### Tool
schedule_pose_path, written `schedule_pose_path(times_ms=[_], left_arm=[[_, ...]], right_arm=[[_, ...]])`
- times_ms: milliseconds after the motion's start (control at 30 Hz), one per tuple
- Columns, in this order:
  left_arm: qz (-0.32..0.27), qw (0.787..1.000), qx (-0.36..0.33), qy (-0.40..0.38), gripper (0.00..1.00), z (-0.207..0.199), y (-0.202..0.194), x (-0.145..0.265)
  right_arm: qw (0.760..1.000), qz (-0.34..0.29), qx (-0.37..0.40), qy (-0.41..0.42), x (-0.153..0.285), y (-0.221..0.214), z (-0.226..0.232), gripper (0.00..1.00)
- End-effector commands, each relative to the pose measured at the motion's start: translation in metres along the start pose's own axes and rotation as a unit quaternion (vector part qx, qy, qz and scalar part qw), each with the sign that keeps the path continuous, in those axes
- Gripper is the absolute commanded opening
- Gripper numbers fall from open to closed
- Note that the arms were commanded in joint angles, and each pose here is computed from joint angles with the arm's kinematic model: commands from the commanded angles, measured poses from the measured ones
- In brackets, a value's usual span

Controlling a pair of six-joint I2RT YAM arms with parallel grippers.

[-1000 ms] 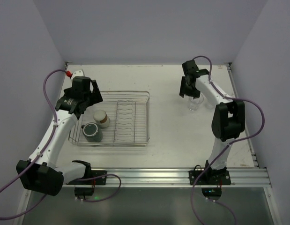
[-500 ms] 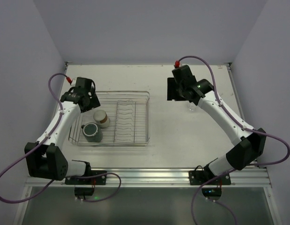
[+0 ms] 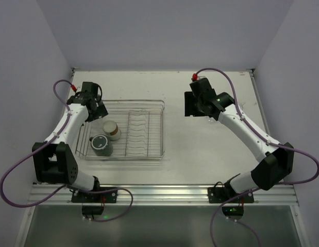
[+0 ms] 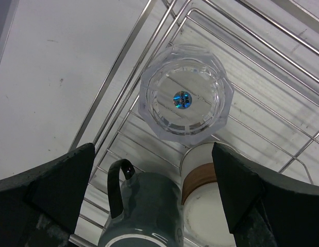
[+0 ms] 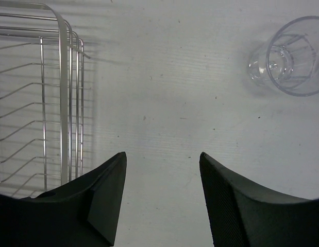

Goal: Unload the cups from the dish rack

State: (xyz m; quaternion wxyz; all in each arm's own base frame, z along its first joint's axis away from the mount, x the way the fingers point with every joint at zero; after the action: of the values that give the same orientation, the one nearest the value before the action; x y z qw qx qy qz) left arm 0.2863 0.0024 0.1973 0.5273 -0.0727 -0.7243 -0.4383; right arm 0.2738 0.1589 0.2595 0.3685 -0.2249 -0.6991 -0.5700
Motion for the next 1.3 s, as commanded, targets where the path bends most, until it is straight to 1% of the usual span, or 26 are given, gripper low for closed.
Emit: schedule_pose_path(times_ms=[0, 133, 400, 433, 733, 900, 1233, 1267], left_arm=[[-0.014, 1.000, 0.011, -0.021, 1.00, -0.010, 0.018, 0.001], [-0.015, 0.999, 0.020, -0.026, 1.00, -0.010, 0.026, -0.005], [0.005, 0.999, 0.011, -0.044, 1.00, -0.023, 0.027, -0.020], [0.010, 0.999, 0.022, -0.043, 1.00, -0.019, 0.031, -0.025], [0.014, 0.998, 0.027, -0.060, 1.00, -0.031, 0.037, -0.032], [0.026, 0.998, 0.025, -0.056, 1.00, -0.035, 0.037, -0.042], [0.027, 0.998, 0.022, -0.056, 0.93, -0.033, 0.033, -0.047], [0.026, 0.998, 0.022, -0.057, 0.90, -0.034, 0.033, -0.047]], right_arm=[[0.999, -0.039, -0.003, 0.014, 0.011, 0.009, 0.001, 0.61], [0.999, -0.037, -0.003, 0.015, 0.009, 0.008, 0.002, 0.61], [0.999, -0.031, -0.001, 0.015, 0.004, 0.005, 0.003, 0.61], [0.999, -0.031, -0.001, 0.014, 0.004, 0.006, 0.003, 0.61], [1.000, -0.024, 0.000, 0.018, -0.004, 0.003, 0.005, 0.61], [1.000, -0.021, 0.001, 0.019, -0.006, 0.002, 0.006, 0.61], [0.999, -0.023, -0.001, 0.022, -0.004, 0.005, 0.007, 0.61], [0.999, -0.023, -0.002, 0.023, -0.004, 0.005, 0.007, 0.61]])
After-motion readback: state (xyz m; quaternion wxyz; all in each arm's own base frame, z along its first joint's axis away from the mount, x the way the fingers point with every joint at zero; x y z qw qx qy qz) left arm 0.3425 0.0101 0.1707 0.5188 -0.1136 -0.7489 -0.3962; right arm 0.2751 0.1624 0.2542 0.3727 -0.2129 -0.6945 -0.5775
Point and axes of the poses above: each gripper's point midway between its finger pads, its own x axis back along the fingers, its own z axis along the line the jaws close on, y = z × x, the point moved 8 cm from there along x, back along the fingers, and after that the axes turned 14 degrees about x, right-handed, at the moved point
